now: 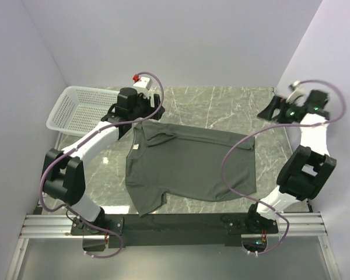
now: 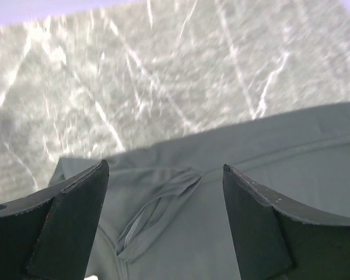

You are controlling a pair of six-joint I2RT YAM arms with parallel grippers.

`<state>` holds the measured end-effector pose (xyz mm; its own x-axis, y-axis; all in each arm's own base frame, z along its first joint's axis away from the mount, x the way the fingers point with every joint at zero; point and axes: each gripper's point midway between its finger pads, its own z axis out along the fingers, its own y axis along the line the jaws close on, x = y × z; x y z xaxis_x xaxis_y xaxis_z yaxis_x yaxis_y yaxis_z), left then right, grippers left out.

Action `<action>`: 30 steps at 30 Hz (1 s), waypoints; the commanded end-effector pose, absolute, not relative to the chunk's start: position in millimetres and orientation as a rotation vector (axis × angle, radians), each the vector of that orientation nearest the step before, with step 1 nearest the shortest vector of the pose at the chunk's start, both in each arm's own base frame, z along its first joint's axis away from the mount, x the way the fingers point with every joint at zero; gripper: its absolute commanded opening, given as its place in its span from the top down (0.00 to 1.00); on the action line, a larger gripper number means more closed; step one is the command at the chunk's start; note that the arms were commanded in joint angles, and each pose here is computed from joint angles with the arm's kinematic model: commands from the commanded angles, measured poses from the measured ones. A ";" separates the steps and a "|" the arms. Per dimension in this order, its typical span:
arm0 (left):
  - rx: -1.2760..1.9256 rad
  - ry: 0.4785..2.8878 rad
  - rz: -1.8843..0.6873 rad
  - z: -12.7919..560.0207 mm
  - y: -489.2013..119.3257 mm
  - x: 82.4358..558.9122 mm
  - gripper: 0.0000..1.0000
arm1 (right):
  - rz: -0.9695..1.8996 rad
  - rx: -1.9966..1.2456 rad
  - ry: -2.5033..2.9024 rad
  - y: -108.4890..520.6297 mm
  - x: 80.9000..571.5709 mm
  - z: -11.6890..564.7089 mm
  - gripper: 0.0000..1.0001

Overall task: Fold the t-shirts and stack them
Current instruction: Fold the tshirt

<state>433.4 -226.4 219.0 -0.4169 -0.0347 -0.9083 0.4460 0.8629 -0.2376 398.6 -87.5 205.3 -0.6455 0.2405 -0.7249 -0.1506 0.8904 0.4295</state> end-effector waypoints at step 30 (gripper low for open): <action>0.448 2.350 -0.408 106.5 -245.8 409.9 0.56 | 0.657 0.052 2.323 -58.8 369.0 144.9 0.01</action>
<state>407.2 -232.5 91.0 -0.6843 0.2740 -0.6758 0.4688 0.8751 -0.1198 368.5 -61.7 129.8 -0.7768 0.2543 -0.5761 -0.0990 0.8542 0.5105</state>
